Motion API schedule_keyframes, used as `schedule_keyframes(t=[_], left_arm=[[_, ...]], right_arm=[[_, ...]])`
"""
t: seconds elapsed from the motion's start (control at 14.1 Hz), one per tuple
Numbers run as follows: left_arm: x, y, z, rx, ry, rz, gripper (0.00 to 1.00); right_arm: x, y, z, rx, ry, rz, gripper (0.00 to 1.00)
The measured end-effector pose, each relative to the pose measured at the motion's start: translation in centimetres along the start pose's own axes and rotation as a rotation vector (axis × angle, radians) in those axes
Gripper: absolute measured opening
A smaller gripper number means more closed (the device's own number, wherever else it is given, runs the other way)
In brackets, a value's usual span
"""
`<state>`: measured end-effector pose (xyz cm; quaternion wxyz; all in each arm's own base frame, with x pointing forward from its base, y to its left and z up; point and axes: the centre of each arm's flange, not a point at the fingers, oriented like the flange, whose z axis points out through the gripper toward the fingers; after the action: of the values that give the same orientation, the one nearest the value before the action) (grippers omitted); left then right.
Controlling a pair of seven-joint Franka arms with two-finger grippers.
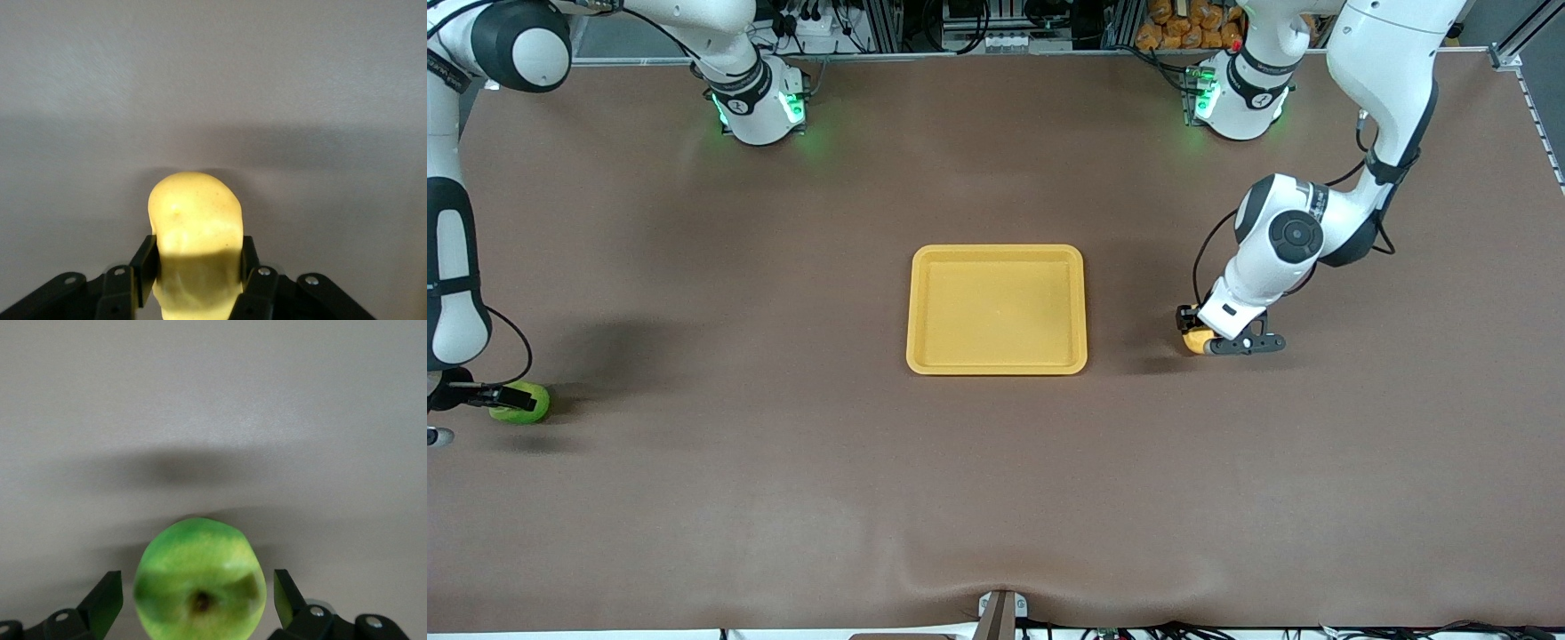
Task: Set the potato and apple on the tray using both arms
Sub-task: 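Carry the potato with the left gripper over the yellow tray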
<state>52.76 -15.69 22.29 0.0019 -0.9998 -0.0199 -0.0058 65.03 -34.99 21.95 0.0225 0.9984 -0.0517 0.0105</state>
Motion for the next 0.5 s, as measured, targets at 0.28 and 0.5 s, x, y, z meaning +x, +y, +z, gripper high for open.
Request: schedule_keyframes(t=[0.28, 0.5], left_arm=[[2.6, 4.5, -5.1, 0.036, -0.022, 0.069, 0.53], [2.6, 9.4, -7.8, 0.035, -0.003, 0.130, 0.53]], right_arm=[[-0.2, 0.5, 1.1, 0.000, 0.011, 0.005, 1.00], [0.0, 0.5, 0.9, 0.003, 0.017, 0.003, 0.87]])
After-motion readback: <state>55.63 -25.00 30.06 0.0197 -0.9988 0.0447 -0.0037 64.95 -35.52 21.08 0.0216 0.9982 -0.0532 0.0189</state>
